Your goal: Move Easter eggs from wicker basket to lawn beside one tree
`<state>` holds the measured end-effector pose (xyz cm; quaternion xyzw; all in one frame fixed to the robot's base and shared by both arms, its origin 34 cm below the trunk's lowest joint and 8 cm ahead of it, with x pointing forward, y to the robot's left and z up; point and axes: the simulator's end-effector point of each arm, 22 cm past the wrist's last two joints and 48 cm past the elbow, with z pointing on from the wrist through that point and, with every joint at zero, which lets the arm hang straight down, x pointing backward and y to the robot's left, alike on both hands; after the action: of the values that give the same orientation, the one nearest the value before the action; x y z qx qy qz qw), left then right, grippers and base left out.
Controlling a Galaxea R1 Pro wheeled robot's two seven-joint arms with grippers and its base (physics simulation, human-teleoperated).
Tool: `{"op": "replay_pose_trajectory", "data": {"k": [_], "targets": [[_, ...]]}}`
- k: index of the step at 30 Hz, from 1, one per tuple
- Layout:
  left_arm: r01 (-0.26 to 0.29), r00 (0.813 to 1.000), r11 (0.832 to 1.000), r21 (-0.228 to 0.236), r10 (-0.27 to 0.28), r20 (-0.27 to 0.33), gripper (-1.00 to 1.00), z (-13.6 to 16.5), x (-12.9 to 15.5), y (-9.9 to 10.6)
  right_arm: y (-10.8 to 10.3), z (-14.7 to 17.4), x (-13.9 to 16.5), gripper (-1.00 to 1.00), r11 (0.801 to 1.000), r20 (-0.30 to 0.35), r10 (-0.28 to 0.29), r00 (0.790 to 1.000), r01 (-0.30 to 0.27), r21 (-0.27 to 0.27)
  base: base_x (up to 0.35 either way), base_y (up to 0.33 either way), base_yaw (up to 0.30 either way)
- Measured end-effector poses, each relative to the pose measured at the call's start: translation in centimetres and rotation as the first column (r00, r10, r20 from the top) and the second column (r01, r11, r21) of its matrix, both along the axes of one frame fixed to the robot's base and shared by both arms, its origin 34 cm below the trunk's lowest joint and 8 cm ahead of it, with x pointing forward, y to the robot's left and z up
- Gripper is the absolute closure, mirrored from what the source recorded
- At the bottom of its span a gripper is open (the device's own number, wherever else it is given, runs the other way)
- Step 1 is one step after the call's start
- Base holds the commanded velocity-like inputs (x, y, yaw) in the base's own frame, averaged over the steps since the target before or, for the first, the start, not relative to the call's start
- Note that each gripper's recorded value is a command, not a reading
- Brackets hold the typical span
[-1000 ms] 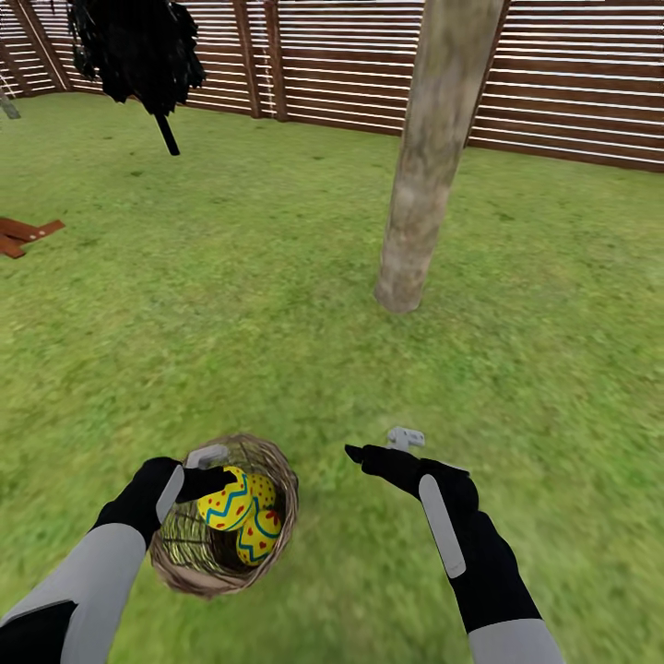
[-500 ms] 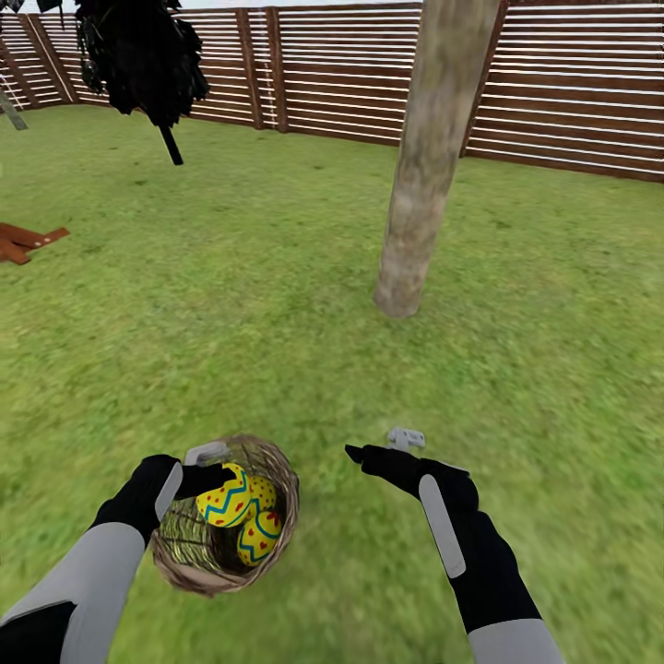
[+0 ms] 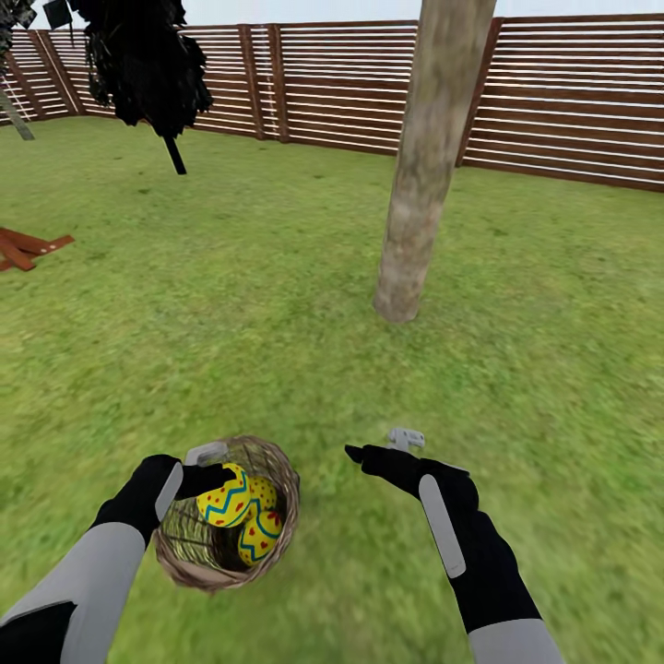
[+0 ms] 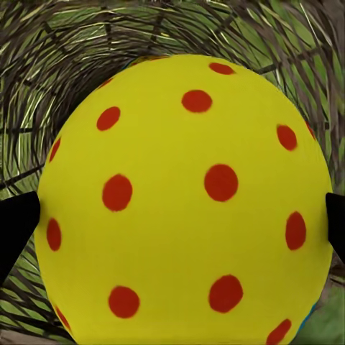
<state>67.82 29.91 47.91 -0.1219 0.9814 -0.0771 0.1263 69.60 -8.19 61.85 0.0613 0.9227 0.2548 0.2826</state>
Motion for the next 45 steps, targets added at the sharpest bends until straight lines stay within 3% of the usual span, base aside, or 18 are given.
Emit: {"op": "replay_pose_trajectory", "data": {"k": [45], "targets": [[0.000, 0.997, 1.000, -0.001, 0.000, 0.074, 1.00, 4.1, 2.0, 0.0, 0.0, 4.2, 1.0, -1.00, 1.000, 0.075, -0.001, 0.997, 0.001, 0.000, -0.039, 0.000, 0.000]]}}
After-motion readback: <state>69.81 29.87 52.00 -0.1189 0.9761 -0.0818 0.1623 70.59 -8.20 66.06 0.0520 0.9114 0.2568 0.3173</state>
